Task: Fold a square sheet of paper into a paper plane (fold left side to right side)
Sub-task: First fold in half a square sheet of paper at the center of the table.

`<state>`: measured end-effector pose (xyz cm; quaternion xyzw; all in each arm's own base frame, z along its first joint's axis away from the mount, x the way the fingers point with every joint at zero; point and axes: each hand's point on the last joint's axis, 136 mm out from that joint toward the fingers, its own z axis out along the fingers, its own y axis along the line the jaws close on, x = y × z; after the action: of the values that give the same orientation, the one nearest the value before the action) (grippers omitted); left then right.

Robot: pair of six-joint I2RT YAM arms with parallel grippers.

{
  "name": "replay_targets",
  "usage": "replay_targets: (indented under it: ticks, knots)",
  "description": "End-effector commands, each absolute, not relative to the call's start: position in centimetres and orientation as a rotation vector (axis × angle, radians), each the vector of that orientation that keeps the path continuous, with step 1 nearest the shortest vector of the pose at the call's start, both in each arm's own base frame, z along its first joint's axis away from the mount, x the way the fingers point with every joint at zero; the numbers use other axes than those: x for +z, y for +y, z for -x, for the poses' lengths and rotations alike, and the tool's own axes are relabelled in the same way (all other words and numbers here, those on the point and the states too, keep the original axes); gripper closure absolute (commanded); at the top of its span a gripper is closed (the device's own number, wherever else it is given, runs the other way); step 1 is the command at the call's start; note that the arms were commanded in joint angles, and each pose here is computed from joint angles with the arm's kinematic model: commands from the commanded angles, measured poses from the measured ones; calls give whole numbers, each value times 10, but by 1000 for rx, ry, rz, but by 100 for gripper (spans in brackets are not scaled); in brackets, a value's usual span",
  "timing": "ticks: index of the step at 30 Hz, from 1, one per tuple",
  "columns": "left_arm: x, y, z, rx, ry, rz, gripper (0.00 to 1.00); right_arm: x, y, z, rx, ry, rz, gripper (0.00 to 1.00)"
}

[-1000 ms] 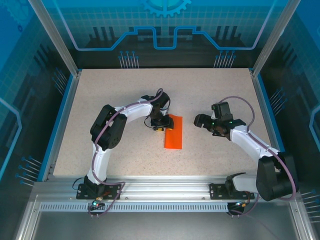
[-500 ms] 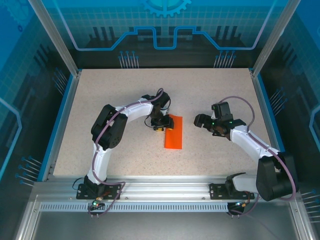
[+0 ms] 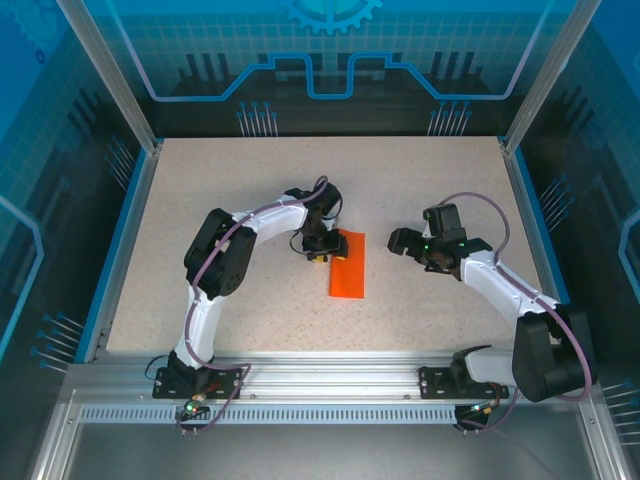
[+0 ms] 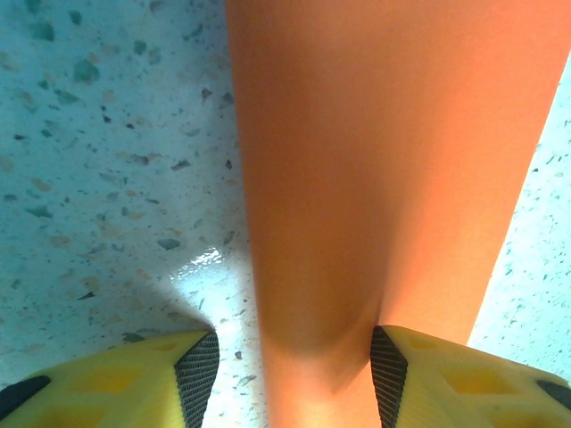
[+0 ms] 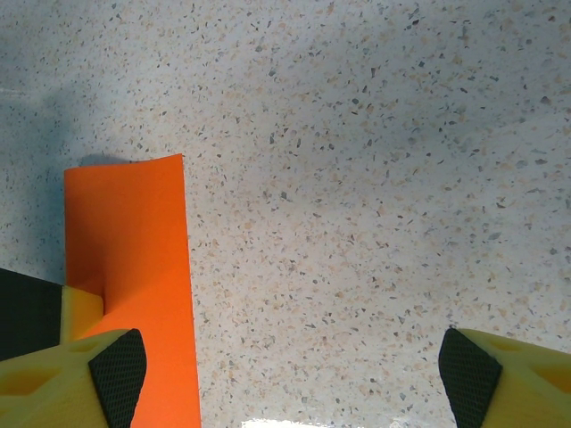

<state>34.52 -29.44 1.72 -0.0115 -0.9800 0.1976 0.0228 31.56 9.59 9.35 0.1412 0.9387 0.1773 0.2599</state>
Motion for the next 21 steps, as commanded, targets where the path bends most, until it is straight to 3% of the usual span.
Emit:
replay_targets:
  ticks: [1, 21]
  knots:
    - [-35, -306, -319, 536, -2954, 94, 46, 91, 89, -312, 471, 2552, -407, 11]
    - [-37, -306, -317, 519, -2955, 104, 46, 80, 109, -313, 597, 2591, -369, 12]
